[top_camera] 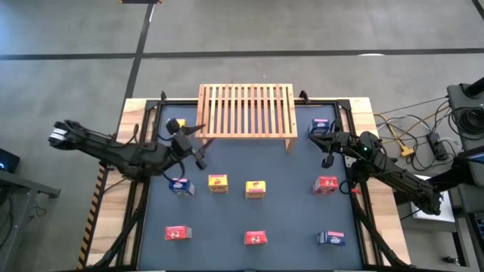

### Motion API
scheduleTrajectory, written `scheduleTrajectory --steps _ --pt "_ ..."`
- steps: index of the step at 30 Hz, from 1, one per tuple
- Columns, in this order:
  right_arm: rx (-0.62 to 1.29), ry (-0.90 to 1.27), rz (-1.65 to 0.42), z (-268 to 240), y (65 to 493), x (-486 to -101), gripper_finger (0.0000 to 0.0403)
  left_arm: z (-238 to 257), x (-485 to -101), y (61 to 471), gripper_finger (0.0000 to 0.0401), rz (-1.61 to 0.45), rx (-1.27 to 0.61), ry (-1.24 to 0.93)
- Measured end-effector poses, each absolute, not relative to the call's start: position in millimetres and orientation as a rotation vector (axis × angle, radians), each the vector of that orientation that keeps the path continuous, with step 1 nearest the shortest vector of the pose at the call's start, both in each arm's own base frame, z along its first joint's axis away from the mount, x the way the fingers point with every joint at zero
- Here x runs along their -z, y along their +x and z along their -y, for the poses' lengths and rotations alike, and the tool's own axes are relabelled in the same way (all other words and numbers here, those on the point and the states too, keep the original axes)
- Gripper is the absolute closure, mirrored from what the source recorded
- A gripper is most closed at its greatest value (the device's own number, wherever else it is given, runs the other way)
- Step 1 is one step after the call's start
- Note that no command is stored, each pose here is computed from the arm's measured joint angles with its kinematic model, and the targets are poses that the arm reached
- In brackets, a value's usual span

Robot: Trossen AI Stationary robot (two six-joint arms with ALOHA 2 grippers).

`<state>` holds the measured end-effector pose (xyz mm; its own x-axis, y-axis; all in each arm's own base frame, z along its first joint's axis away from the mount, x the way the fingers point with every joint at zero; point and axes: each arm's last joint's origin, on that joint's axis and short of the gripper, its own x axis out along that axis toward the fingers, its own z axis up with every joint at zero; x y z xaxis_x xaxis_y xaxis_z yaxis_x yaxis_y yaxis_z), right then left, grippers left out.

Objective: Stack cereal on shelf
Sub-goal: Put the bottom left yellow cereal box on the shelf

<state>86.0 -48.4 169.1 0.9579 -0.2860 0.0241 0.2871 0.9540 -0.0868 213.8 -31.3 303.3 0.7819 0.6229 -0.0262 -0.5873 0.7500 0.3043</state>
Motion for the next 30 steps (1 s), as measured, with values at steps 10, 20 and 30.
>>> scheduleTrajectory --steps 10,20,30 --pt "0.291 -0.09 0.011 48.4 86.0 -169.2 0.0394 28.4 -296.4 228.2 0.019 -0.174 -0.684 0.308" --pt "0.291 -0.09 0.011 48.4 86.0 -169.2 0.0394 27.9 -294.8 229.5 0.019 -0.168 -0.636 0.289" --pt "0.291 -0.09 0.011 48.4 86.0 -169.2 0.0394 27.0 -285.0 239.3 0.019 -0.185 -0.531 0.253"
